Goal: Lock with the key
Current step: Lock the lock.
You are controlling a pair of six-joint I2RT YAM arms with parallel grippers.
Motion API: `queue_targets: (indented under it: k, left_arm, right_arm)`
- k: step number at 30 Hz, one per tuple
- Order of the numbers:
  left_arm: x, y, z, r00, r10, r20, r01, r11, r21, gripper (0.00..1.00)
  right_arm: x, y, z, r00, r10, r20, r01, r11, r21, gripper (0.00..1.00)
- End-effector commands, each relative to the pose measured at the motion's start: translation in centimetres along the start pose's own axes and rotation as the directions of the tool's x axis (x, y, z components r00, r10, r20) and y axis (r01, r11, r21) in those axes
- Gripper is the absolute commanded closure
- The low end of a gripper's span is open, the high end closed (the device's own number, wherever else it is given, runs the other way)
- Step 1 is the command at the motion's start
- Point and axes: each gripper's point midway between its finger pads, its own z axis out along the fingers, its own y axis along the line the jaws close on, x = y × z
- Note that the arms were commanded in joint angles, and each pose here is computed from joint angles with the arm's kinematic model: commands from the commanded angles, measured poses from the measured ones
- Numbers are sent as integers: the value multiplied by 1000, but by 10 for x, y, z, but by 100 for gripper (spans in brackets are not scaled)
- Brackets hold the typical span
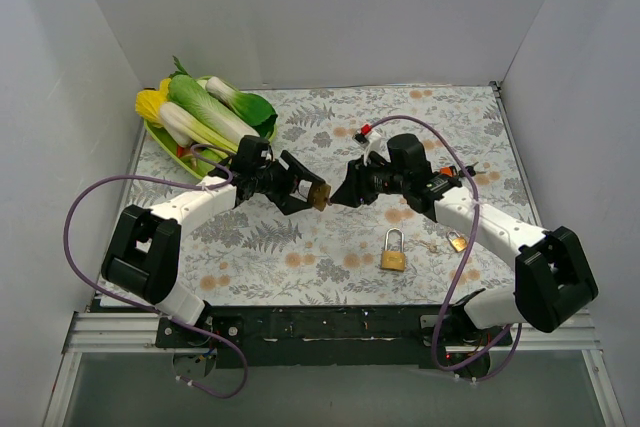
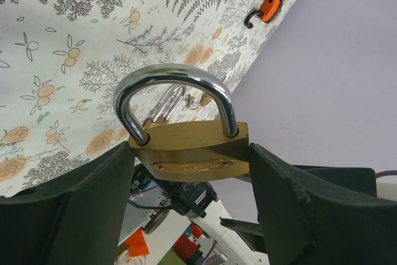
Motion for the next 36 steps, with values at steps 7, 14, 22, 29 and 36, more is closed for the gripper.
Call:
queue_targets:
  k: [7,14,22,29,36]
  left_arm:
    - [19,-43,-20,999,-10,-32,14,992,123,100]
    - [21,-46,-21,1000,-1,-29,5,992,128,100]
    - [20,-51,-20,1000,21,-18,-18,991,134,100]
    - [20,-53,-20,1000,23,-16,-20,991,133,100]
    - [25,-55,-21,999,28,-26,-24,990,137,100]
  right_arm:
    - [1,2,9,999,41,-4,-41,998,-42,53]
    - [10,1,9,998,68,-13,-68,997,-45,64]
    - [13,3,9,996,85,-16,-86,995,-52,75]
    - [14,3,10,995,101,-20,-102,993,-58,73]
    - [14,1,12,994,107,-20,-108,993,-52,71]
